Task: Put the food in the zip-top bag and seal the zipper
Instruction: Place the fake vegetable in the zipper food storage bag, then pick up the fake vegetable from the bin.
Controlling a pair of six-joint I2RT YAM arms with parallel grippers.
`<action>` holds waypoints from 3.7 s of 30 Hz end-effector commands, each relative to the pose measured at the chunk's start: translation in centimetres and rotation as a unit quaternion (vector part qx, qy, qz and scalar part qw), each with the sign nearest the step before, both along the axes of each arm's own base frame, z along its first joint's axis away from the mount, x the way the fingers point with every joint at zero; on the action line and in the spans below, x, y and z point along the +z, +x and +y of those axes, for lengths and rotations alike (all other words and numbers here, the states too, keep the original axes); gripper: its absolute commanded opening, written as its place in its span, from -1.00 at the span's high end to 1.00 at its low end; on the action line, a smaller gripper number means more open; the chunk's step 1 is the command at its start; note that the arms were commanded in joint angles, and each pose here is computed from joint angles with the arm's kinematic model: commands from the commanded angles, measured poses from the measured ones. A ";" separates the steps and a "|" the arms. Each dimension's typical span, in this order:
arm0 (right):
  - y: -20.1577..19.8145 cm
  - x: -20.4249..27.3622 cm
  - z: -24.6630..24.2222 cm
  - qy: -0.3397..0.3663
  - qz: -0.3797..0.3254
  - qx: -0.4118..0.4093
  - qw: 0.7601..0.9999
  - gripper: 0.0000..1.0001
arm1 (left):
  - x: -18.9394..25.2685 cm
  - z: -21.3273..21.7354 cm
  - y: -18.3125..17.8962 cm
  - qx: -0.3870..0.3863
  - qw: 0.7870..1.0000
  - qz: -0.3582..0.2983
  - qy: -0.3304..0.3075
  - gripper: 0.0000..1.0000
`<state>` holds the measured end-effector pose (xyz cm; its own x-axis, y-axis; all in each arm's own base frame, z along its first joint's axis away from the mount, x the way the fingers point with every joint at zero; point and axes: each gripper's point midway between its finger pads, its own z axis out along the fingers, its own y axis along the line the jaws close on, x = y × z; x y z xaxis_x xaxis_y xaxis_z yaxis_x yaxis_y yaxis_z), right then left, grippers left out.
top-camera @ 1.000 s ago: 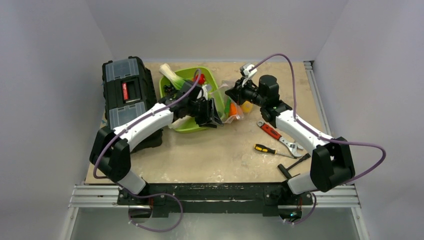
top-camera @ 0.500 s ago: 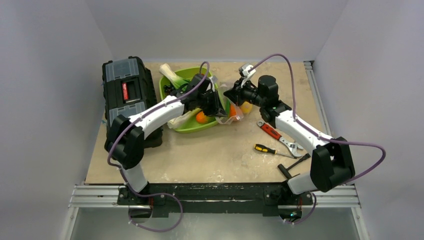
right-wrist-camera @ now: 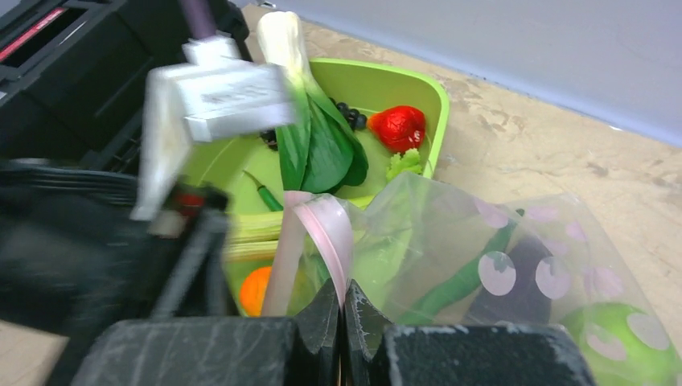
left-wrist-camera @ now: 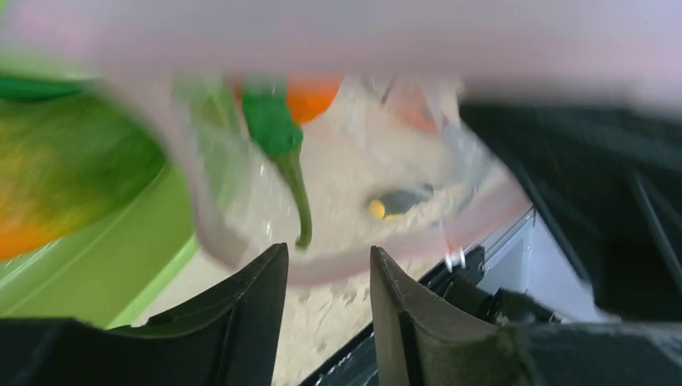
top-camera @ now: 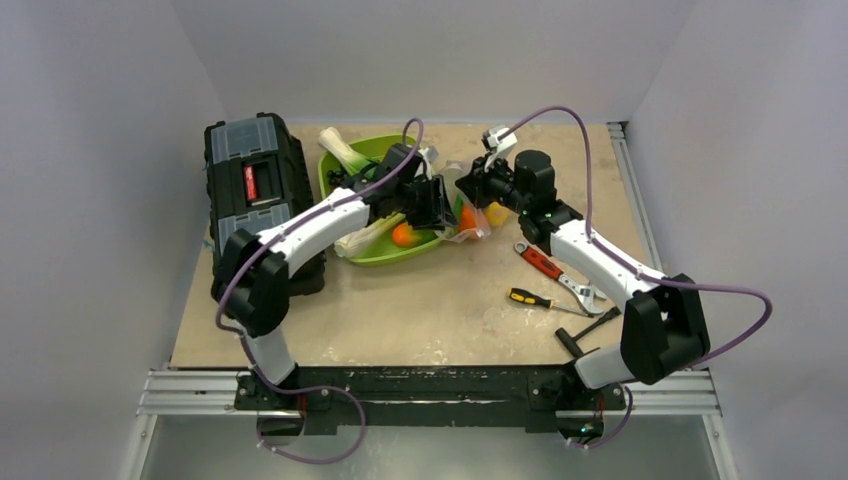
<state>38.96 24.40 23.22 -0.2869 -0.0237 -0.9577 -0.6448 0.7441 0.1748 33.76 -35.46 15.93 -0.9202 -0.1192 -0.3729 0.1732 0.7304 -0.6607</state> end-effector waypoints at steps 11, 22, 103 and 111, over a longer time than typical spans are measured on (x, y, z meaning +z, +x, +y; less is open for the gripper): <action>1.4 2.8 -1.5 0.011 -0.024 -0.068 0.997 1.00 | 5.2 16.1 0.7 0.177 0.969 -0.156 0.069 -0.08; 1.5 1.9 -1.5 0.002 -0.017 -0.065 0.998 1.00 | 1.9 18.6 7.7 0.171 0.967 -0.121 0.147 -0.07; 4.7 -0.9 -4.3 0.011 0.035 -0.157 0.987 1.00 | -8.8 14.5 25.1 0.356 0.920 -0.049 0.157 -0.35; 4.7 -0.9 -4.5 0.011 0.035 -0.157 0.987 1.00 | -10.4 14.7 25.6 0.396 0.910 -0.009 0.120 -0.33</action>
<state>42.91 19.68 19.57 -0.4133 0.0805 -0.9070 -0.3368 0.9119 0.2344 58.61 -21.50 5.89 -0.6096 -0.5860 -0.5339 -0.3998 0.8088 -0.4313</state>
